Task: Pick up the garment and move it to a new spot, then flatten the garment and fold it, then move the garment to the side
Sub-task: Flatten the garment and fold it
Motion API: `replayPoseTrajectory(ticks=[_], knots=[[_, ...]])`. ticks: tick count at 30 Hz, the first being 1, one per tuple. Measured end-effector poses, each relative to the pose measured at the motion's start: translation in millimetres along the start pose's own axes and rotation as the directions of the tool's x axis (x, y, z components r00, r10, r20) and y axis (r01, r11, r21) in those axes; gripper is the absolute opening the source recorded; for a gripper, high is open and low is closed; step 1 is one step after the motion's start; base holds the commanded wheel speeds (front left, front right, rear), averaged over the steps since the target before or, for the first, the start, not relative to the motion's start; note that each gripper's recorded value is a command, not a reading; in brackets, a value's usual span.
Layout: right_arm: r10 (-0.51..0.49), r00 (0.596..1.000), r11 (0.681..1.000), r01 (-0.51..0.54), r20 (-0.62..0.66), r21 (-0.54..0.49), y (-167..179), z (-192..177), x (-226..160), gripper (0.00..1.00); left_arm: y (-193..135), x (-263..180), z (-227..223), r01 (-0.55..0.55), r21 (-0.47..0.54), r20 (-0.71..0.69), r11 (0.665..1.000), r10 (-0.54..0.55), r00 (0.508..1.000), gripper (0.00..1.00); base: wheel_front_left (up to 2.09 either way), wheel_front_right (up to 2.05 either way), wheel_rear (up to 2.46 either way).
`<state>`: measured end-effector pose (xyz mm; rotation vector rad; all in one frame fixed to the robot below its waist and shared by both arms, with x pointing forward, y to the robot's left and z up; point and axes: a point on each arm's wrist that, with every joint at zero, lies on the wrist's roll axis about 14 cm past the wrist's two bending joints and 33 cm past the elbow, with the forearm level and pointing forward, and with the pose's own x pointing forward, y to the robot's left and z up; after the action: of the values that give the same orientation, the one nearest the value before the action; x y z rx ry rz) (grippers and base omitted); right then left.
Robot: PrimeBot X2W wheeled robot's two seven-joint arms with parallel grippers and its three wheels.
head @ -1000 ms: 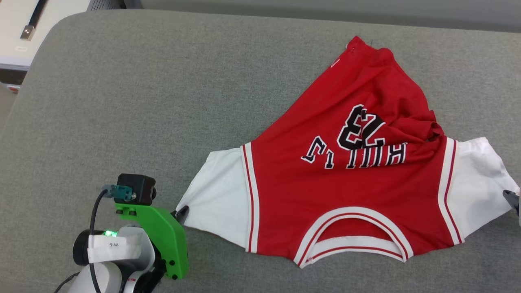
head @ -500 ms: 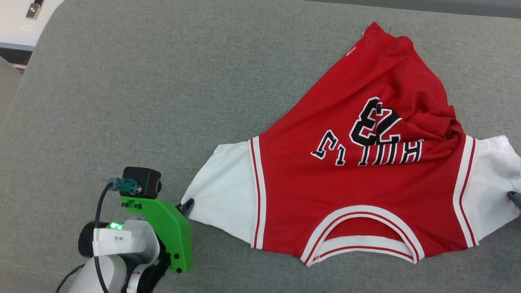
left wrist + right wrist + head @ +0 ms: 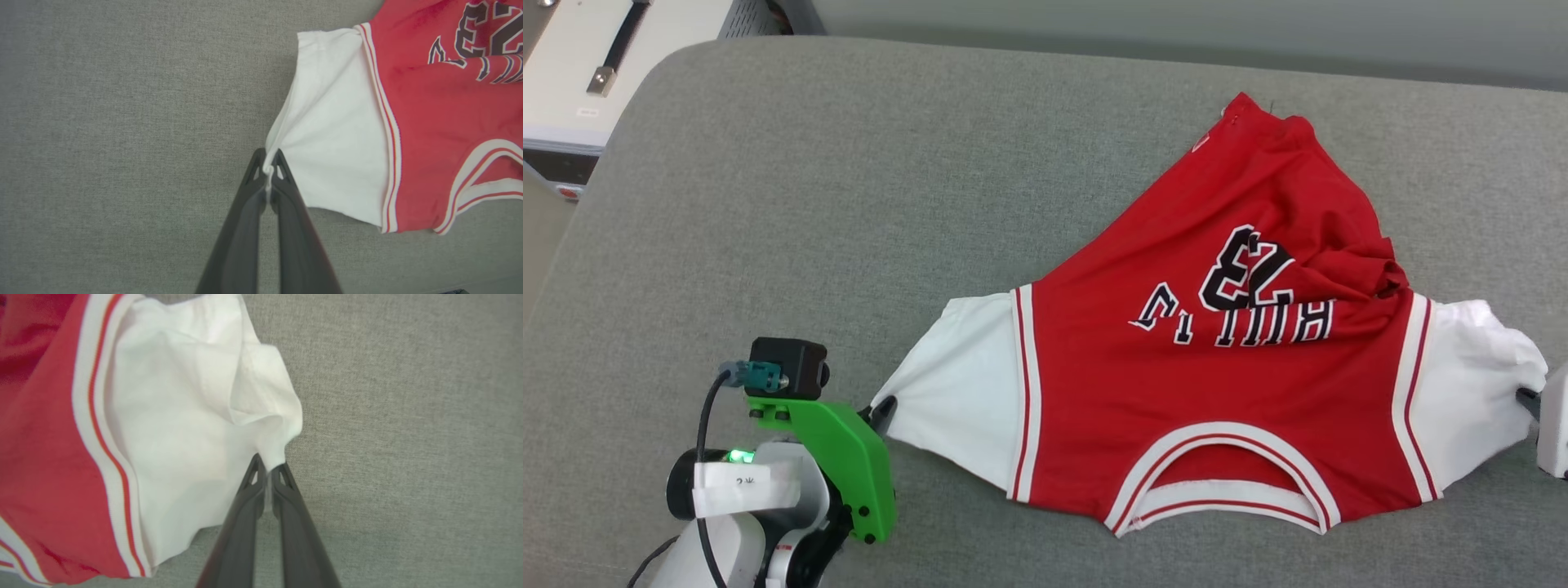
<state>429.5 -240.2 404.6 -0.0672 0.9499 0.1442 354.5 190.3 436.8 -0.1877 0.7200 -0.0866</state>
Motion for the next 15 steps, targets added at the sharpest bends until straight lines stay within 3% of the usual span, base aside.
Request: replayPoseTrajectory(ticks=[9, 15], knots=[[-0.002, 0.962, 0.999, -0.012, 0.273, 0.05, -14, 50, -63, 0.0, -5, -30, 39, 0.015, 0.038, 0.18, 0.999, -0.022, 0.983, 0.0, 0.0, 0.0, 0.0], [-0.017, 0.878, 0.999, 0.002, 0.478, 0.032, -20, 90, -122, 0.0, -13, -63, 83, 0.03, 0.051, 0.365, 0.998, -0.047, 0.93, 0.0, 0.0, 0.0, 0.0]])
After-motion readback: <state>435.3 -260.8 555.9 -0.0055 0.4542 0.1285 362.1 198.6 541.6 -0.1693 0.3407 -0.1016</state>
